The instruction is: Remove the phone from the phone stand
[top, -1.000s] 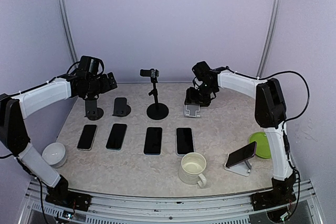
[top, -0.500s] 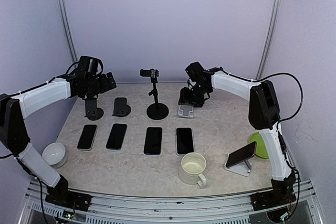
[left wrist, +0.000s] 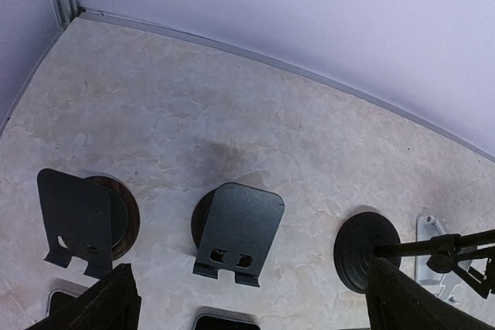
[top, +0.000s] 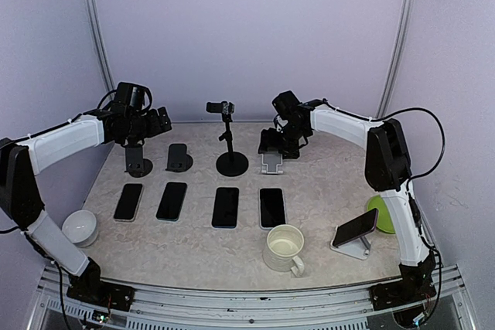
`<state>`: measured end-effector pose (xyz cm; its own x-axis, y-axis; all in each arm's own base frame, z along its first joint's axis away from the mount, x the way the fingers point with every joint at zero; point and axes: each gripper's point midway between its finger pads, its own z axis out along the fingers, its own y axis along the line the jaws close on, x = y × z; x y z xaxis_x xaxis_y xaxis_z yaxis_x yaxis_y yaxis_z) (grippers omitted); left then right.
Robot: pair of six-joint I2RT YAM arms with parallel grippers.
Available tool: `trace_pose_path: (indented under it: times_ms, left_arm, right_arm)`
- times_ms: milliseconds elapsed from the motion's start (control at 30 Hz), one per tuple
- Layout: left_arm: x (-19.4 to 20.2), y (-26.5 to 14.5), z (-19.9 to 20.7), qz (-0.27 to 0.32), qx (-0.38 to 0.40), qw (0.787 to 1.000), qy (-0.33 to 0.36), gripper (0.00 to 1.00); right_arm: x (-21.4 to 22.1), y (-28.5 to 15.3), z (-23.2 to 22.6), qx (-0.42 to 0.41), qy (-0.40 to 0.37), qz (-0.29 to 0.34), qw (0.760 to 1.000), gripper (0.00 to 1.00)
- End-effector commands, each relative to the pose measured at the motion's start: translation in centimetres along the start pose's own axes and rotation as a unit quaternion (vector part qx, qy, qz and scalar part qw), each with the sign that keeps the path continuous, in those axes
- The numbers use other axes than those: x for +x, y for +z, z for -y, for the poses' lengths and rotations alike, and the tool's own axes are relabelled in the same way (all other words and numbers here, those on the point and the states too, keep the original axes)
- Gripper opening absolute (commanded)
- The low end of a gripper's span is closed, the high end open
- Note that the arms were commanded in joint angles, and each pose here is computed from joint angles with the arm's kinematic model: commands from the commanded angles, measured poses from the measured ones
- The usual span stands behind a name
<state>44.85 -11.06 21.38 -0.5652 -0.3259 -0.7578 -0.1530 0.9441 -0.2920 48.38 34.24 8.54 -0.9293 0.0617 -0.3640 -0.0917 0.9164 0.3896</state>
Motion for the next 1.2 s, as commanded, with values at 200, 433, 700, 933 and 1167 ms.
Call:
trace_pose_path:
  times_ms: [200,433,700,933,1167]
  left_arm:
    - [-4.3,-4.0,4.2,0.067,0.107,0.991,0.048,0.99]
    - [-4.5,-9.1,11.2,0.106,0.249,0.95,0.152,0.99]
    - [0.5,-15.5,20.2,0.112,0.418,0.853,0.291,0.99]
    - [4.3,-15.7,23.8,0.098,0.419,0.84,0.331,0.99]
    - [7.3,-15.1,26.4,0.086,0.422,0.835,0.343,0.99]
  right_arm:
    - [-2.8,-8.1,-4.0,-0.065,-0.045,0.08,0.994,1.0]
    - [-2.2,-13.2,-3.1,-0.078,-0.059,0.107,0.989,1.0]
    - [-0.1,-19.8,1.1,-0.102,-0.026,0.125,0.987,1.0]
    - [5.2,-24.4,6.0,-0.049,0.042,0.105,0.992,0.99]
    - [14.2,-25.0,10.4,-0.009,0.127,0.031,0.991,0.97]
